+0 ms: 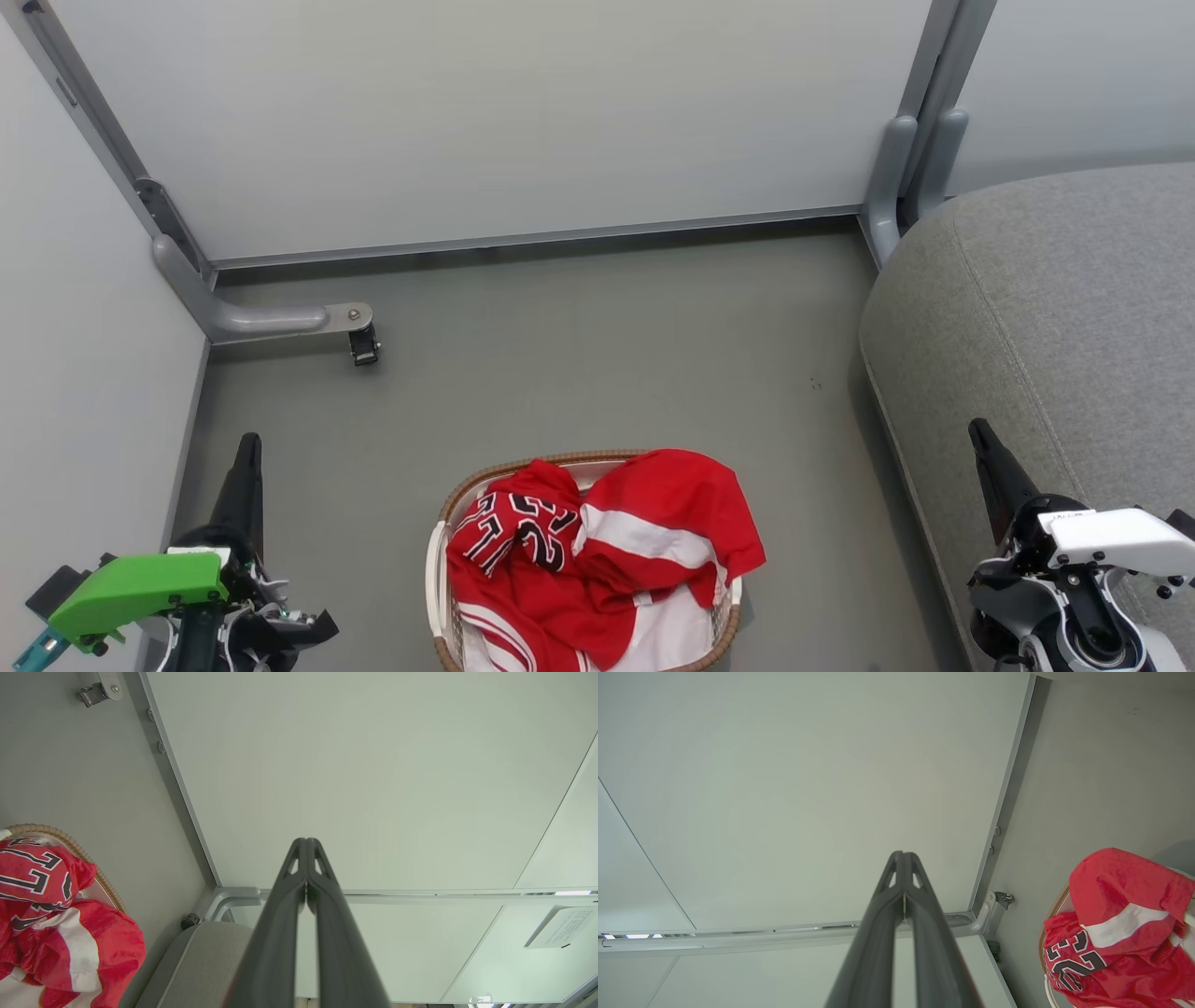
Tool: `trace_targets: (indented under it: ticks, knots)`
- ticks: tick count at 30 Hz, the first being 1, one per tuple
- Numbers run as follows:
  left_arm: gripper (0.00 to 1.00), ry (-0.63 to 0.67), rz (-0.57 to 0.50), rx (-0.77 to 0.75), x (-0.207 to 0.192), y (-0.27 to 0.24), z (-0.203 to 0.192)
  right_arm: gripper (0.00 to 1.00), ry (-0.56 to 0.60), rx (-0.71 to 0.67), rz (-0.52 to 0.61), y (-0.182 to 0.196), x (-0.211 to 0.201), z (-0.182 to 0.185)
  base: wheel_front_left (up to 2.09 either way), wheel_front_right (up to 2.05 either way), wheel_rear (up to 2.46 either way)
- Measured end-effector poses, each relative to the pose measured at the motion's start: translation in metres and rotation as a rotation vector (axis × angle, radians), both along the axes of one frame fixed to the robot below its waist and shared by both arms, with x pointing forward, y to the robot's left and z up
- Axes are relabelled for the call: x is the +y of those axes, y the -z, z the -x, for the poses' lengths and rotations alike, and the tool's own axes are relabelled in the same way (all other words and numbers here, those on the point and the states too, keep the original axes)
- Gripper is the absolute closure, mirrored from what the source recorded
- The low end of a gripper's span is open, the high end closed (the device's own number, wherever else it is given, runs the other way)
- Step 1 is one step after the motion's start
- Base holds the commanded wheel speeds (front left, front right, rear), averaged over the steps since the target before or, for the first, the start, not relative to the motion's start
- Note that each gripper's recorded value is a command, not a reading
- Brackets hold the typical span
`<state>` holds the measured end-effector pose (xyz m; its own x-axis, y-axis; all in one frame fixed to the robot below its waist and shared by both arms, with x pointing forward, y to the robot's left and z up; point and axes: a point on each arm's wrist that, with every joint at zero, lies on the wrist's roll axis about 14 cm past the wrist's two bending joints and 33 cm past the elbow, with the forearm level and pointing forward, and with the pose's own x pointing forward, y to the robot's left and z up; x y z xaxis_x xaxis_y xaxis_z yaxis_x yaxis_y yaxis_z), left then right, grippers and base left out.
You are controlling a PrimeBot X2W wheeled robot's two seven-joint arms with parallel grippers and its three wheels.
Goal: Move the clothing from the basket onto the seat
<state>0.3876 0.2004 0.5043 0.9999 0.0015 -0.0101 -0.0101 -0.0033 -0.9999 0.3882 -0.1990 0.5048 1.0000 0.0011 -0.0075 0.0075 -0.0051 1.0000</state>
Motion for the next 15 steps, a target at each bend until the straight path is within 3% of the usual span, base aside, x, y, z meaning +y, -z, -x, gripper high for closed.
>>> trace_targets:
  ticks: [15]
  knots:
    - [1.00,0.000,0.001,0.000,0.0000,0.0000,0.0000,1.00,0.000,0.000,0.000,0.0000,0.0000,0.0000,0.00,0.00,0.00]
